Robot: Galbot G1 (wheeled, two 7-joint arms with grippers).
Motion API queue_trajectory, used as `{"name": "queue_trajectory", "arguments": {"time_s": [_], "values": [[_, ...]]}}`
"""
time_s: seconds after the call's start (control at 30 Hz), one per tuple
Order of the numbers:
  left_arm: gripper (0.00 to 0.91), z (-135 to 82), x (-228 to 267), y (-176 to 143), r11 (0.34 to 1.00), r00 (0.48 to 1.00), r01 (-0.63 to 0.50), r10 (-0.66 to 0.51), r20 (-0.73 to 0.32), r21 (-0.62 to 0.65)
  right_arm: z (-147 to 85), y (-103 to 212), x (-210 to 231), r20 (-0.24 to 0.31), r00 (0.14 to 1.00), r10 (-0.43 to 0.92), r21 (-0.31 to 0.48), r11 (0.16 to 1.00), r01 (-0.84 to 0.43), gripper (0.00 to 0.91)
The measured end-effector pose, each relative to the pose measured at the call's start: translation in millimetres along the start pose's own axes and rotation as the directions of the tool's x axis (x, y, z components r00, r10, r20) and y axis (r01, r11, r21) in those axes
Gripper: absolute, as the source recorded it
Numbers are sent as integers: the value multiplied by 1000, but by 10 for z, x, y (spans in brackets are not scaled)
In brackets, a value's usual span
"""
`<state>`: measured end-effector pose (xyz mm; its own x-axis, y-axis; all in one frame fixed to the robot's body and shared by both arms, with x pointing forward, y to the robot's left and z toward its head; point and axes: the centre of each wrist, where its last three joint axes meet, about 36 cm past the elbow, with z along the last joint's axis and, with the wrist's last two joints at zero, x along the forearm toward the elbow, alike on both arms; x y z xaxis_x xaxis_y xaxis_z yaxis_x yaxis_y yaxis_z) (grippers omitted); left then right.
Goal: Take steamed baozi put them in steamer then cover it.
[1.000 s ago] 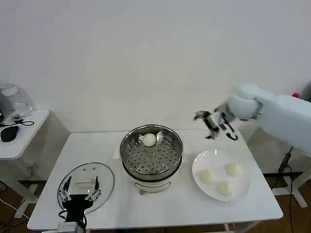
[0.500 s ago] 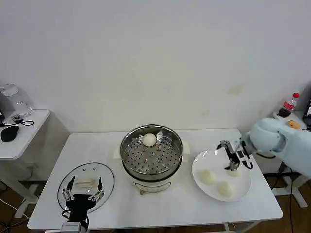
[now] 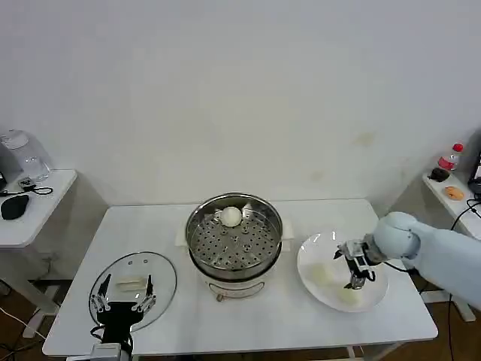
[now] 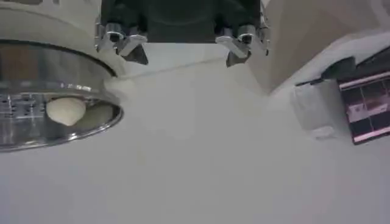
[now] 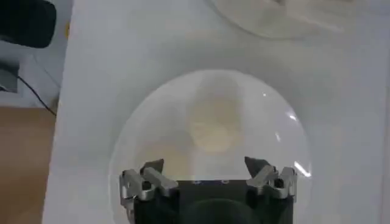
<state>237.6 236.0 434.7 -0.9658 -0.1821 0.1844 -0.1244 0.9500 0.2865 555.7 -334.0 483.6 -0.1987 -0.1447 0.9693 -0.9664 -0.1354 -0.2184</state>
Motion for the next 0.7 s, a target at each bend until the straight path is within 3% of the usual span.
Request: {"name": "queue_trajectory", "arguments": {"time_s": [0.53,0.7], "values": [[907,23,-27,4,1000,1000,7,-7,-3,0,-174,-138,-380,21,1000,-12,-14,1000,12,887],[907,26,-33,3,1000,1000,9,-9,-4,1,-180,-154,-396,11,1000,-12,-20,1000,12,756]]}}
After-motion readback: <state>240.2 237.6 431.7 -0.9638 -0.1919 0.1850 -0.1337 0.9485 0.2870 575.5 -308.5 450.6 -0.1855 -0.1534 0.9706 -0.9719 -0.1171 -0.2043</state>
